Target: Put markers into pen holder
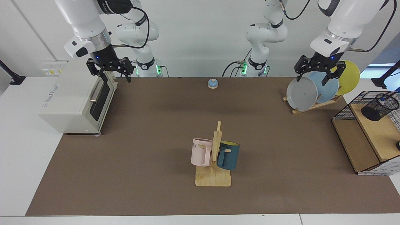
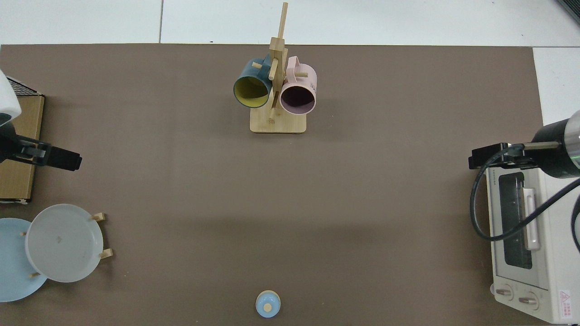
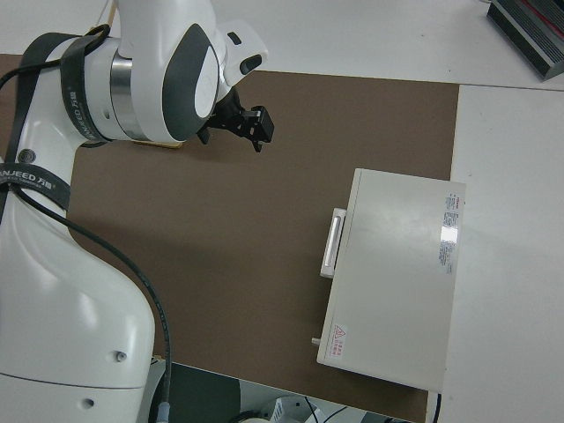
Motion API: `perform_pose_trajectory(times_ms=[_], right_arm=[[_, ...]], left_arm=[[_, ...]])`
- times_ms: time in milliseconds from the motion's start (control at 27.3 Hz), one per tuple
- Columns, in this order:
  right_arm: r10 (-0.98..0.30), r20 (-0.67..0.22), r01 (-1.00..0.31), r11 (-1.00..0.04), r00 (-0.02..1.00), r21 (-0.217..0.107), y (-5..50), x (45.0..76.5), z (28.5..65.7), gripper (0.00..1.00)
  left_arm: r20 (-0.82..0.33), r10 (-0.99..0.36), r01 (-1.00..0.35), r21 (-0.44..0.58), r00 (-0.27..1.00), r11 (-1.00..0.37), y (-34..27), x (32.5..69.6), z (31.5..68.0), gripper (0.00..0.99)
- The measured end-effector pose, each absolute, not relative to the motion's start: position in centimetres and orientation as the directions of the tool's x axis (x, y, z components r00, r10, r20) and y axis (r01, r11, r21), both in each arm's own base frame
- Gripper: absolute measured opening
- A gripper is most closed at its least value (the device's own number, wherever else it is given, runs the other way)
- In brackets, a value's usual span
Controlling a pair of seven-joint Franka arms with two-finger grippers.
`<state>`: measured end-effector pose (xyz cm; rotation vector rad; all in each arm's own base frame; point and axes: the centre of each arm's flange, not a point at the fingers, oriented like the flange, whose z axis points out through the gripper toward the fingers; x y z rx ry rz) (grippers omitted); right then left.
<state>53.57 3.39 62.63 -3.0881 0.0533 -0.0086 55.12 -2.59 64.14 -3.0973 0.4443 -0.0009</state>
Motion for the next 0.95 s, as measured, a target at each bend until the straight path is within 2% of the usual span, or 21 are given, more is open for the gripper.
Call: perform_pose_trajectory(times_ms=[256, 585, 951], right_arm=[[-0.035, 0.005, -0.034, -0.998, 0.999, -0.053, 3.4, 53.6, 62.6, 1.00], [-0.035, 0.005, -0.034, -0.998, 0.999, -0.053, 3.4, 53.6, 62.6, 1.00], [-0.035, 0.005, -0.034, -0.998, 0.999, -0.053, 3.4, 53.6, 62.6, 1.00]], left_arm=[[0.005, -0.267, -0.267, -0.013, 0.964, -0.964, -2.1, 55.0, 62.6, 0.991], [0.012, -0.152, -0.152, -0.013, 0.988, -0.988, -2.2, 54.9, 62.7, 0.991], [0.012, -0.130, -0.130, -0.013, 0.991, -0.991, -2.3, 54.9, 62.7, 0.991]])
